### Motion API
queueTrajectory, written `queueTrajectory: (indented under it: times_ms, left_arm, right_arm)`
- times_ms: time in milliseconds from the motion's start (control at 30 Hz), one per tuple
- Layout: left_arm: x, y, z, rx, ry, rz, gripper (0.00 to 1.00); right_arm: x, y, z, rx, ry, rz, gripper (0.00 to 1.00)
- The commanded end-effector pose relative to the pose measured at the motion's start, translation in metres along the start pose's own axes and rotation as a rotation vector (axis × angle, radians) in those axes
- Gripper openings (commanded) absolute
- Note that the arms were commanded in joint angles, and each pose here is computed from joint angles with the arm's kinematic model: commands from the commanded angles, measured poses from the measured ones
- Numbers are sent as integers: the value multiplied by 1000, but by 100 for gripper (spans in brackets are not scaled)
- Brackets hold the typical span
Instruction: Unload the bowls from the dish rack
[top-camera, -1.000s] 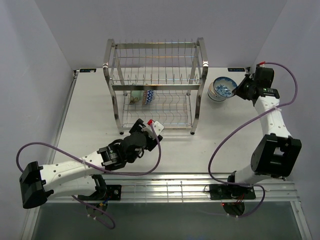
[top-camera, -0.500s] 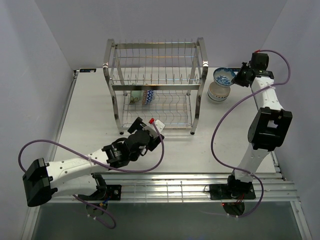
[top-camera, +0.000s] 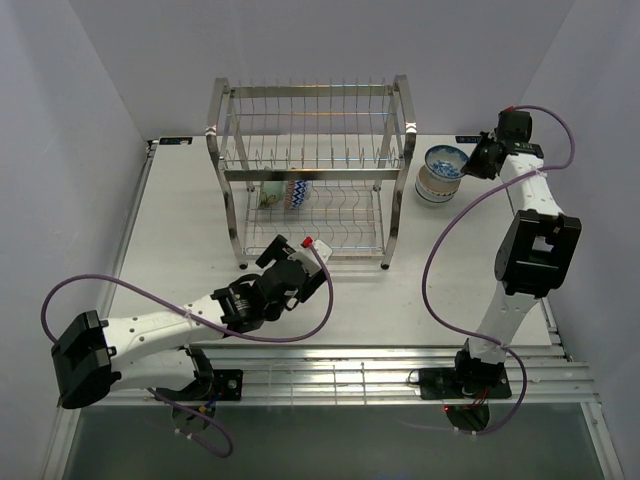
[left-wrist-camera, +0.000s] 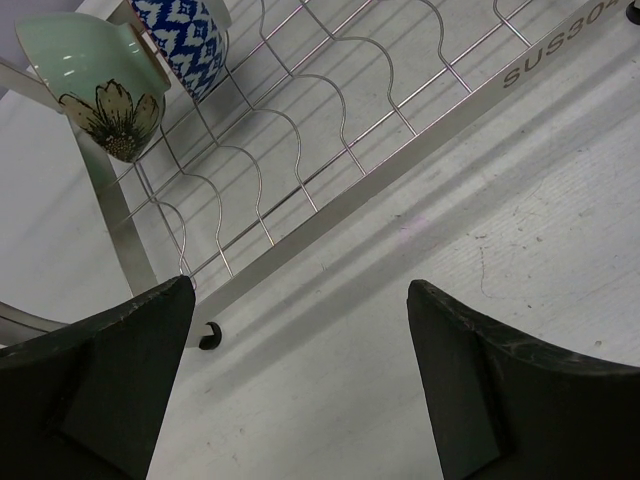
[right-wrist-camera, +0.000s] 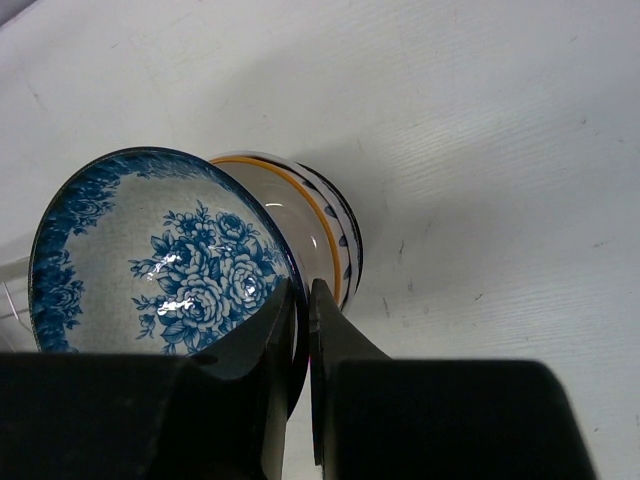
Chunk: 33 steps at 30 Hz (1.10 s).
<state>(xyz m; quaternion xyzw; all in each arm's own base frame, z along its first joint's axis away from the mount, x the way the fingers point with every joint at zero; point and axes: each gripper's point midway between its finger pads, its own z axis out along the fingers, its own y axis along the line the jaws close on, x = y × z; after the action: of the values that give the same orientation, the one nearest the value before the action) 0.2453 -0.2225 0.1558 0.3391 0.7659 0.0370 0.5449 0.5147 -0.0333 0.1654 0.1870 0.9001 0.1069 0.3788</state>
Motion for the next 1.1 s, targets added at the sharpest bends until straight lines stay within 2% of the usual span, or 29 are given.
queueTrajectory:
  times_ms: [0,367,467,500,700,900,1067]
  left_arm:
    - [-17,8,-2,-23,-29,-42,98]
    - [-14,7,1,-23,-11,-29,98]
    - [-13,7,2,-26,-3,-24,98]
    - [-13,7,2,-26,-2,-23,98]
    - [-12,9,2,-33,1,-23,98]
    - [-13,8,2,-32,2,-21,98]
    - [-10,10,2,-38,10,-16,98]
  right_arm:
    - [-10,7,4,-41,-43,-14,8]
    - [1,7,19,-37,0,-31,10]
    - [4,9,24,-38,17,-33,17]
    - [5,10,25,-40,19,-34,23]
    - [3,15,23,-48,13,-41,36]
    - [-11,20,9,-48,-17,-55,44]
    - [-25,22,-6,-31,-57,-63,46]
